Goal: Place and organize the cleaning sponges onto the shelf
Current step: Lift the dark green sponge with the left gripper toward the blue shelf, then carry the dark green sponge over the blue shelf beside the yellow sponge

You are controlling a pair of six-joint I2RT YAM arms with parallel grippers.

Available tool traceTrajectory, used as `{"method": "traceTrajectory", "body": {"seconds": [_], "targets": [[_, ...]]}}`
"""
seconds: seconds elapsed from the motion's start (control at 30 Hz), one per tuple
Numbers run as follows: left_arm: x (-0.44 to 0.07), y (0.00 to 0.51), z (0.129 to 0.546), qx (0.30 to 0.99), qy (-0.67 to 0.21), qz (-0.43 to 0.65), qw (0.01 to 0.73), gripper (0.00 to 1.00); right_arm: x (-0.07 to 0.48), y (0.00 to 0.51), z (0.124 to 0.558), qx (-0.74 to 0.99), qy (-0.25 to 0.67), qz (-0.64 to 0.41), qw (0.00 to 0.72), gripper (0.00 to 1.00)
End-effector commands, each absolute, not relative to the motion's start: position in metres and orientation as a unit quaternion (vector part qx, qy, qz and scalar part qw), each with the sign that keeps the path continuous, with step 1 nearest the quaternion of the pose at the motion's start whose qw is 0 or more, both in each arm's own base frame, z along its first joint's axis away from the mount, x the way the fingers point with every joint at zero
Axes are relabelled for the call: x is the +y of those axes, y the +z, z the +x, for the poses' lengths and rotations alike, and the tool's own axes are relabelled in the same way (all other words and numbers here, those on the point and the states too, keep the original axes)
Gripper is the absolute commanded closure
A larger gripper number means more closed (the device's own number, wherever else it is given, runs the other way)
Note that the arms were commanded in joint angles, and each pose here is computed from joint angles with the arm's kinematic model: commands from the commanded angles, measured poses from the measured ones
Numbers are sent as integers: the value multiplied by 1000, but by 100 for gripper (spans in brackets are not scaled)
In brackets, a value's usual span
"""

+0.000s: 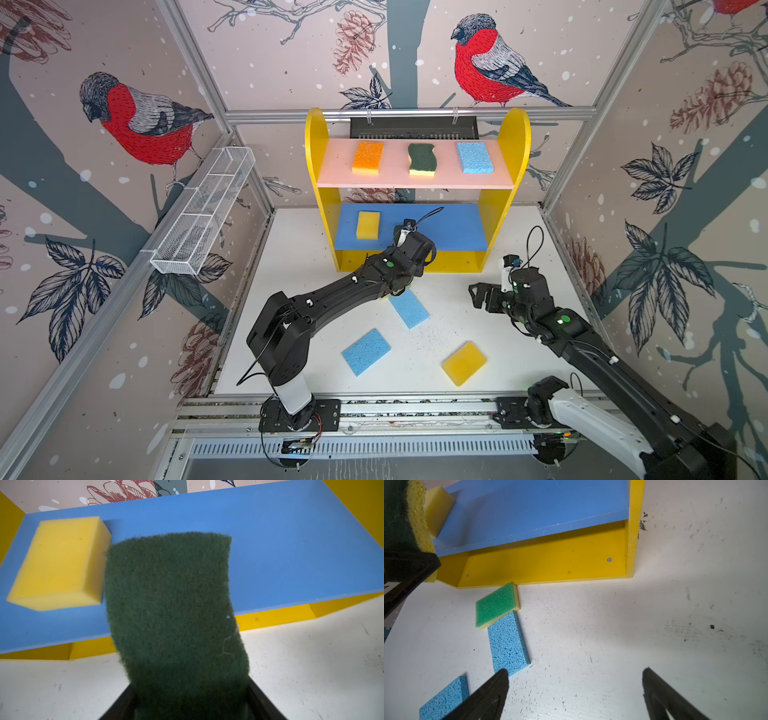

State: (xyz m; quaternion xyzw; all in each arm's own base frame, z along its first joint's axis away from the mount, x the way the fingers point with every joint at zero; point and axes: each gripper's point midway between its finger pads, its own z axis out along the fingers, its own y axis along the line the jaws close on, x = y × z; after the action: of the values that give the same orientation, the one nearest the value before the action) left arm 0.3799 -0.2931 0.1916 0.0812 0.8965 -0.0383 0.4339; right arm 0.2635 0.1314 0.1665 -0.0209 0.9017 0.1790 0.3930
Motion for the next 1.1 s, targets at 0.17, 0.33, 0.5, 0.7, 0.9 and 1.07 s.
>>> {"method": "traceTrajectory", "body": {"seconds": [0.17, 0.33, 0.5, 0.7, 0.9, 1.07], "targets": [[-304, 200, 404, 883, -26, 60, 465, 36, 130, 174, 266, 901, 176, -27, 396, 0], [-312, 202, 413, 877, -23, 62, 475, 36, 130, 181, 268, 901, 176, -23, 395, 0], [-319, 203, 427, 872, -12, 69, 485, 36, 129, 188, 269, 898, 179, -18, 402, 0], [-326, 204, 440, 872, -11, 67, 485, 36, 128, 193, 270, 897, 178, -15, 405, 0], [-328, 205, 450, 866, -6, 75, 494, 36, 129, 196, 271, 896, 179, -13, 406, 0], [-329, 203, 455, 866, -4, 76, 494, 36, 133, 197, 274, 897, 186, -14, 400, 0]]}}
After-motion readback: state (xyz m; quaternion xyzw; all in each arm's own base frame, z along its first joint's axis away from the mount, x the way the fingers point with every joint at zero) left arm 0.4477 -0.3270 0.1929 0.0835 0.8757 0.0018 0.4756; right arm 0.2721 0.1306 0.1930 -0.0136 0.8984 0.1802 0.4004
